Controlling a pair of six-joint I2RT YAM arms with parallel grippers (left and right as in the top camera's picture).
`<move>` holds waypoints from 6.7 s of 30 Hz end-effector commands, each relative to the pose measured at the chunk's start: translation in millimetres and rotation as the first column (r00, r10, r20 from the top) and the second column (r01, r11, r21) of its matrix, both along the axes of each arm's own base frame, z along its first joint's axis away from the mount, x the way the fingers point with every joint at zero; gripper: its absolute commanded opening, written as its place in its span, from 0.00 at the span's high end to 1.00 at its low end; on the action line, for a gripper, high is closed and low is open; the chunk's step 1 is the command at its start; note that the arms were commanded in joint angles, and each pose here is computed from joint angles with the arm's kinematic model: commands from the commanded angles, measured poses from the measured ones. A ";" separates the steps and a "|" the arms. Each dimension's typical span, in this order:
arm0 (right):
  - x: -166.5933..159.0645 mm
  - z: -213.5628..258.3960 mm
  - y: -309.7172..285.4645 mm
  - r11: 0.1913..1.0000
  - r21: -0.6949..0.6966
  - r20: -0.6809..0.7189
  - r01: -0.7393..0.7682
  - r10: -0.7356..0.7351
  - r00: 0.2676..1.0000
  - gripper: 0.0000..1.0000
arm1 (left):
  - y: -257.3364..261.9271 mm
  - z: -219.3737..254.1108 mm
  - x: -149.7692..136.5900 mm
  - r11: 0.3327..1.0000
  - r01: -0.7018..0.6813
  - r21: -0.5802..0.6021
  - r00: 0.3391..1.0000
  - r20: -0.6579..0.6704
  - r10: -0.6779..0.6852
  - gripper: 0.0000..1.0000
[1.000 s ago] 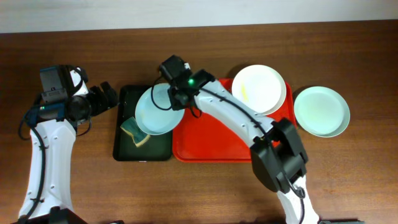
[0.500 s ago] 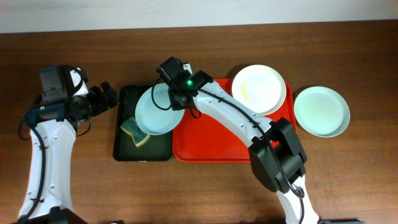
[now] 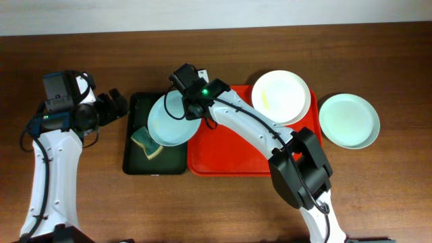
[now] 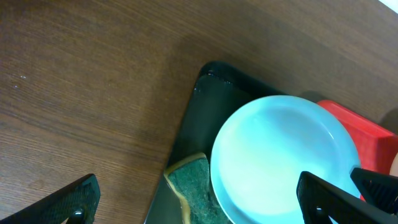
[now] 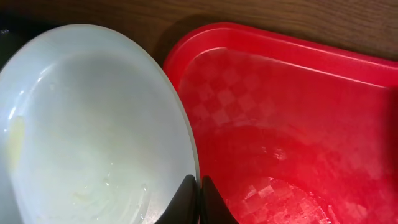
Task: Clean dirty plates on tray and stack at the side
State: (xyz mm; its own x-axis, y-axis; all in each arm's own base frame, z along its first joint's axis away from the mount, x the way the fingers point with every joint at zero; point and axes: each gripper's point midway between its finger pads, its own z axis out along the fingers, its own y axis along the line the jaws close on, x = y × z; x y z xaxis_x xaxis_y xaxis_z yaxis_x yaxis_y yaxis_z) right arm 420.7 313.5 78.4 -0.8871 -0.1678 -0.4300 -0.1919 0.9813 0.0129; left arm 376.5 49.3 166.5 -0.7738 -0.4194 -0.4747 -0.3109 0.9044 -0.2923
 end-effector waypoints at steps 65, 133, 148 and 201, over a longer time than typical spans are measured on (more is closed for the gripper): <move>0.5 210.3 45.7 0.799 -0.597 0.592 0.066 0.384 0.708 0.96 | 2.7 5.8 1.8 1.000 -0.011 0.003 1.000 0.015 0.011 0.01; -25.0 -3.1 -380.1 0.849 -0.035 -0.380 0.526 -0.499 0.779 0.49 | 2.7 5.8 1.8 1.000 -0.011 0.003 1.000 0.015 0.011 0.01; -7.6 17.1 -369.5 0.854 0.072 -0.321 0.516 -0.470 0.822 0.96 | 2.7 5.8 1.9 1.000 -0.011 0.004 1.000 0.015 0.011 0.01; -20.2 31.8 -352.7 0.929 0.098 -0.236 0.357 -0.327 0.915 0.34 | 2.7 5.8 1.9 1.000 -0.011 0.004 1.000 0.015 0.011 0.01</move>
State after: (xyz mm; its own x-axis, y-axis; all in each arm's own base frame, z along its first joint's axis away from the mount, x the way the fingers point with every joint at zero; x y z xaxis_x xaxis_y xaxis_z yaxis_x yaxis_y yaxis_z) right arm 383.7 -59.5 102.9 -0.9231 0.3535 -0.1514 0.3296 0.9301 0.1620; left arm 376.2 51.5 166.2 -0.7720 -0.4216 -0.4757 -0.3171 0.9040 -0.2867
